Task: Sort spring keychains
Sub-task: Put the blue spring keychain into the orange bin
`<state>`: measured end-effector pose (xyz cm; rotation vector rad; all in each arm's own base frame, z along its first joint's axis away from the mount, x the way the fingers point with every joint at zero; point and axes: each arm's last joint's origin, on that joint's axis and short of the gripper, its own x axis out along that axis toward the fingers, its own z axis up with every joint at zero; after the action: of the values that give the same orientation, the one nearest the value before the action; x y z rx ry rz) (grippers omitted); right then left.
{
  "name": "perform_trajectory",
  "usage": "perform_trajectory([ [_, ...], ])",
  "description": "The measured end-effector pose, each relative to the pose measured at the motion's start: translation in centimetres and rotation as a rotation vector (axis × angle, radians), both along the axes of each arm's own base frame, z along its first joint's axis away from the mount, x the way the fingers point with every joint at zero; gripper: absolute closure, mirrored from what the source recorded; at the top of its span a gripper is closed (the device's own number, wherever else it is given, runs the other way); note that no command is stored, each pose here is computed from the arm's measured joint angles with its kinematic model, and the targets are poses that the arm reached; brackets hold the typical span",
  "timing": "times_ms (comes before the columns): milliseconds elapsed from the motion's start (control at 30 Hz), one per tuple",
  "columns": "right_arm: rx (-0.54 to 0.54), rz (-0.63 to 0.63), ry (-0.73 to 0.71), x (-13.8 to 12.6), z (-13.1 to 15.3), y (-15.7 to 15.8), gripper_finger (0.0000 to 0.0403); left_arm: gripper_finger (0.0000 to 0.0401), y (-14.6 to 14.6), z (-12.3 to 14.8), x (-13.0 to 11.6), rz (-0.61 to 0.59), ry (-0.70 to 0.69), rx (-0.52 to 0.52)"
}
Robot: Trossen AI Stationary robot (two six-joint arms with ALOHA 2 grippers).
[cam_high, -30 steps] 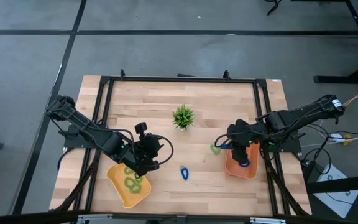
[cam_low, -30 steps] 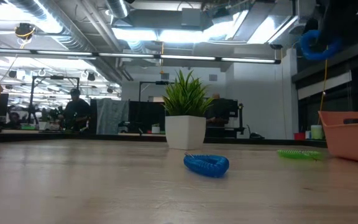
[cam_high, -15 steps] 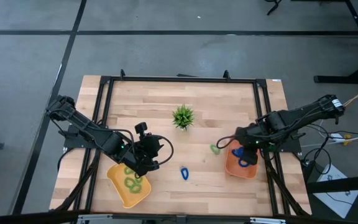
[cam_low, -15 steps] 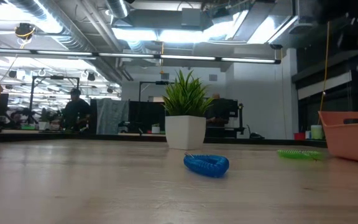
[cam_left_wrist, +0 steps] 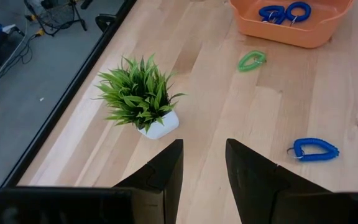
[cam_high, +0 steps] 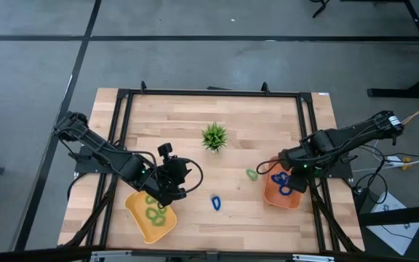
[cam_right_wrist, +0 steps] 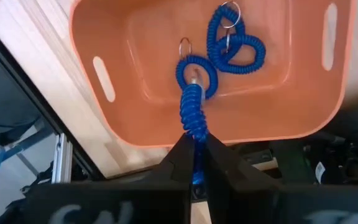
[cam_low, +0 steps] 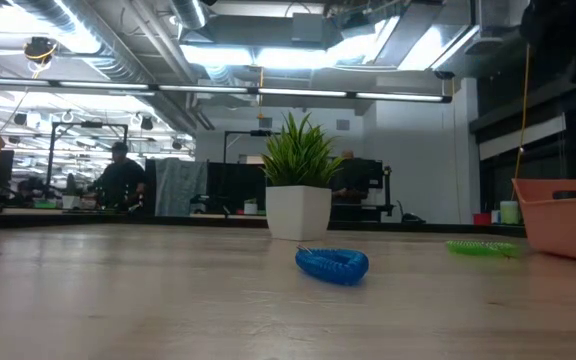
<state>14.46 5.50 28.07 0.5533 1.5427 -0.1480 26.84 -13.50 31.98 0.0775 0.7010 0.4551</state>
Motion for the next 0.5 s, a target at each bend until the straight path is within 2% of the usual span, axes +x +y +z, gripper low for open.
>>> perform_trajectory([
  [500, -0.027, -0.003, -0.014, 0.07, -0.01, -0.07, 0.0353, 0.0285, -0.01, -0.01, 0.0, 0.0, 0.0, 0.0],
])
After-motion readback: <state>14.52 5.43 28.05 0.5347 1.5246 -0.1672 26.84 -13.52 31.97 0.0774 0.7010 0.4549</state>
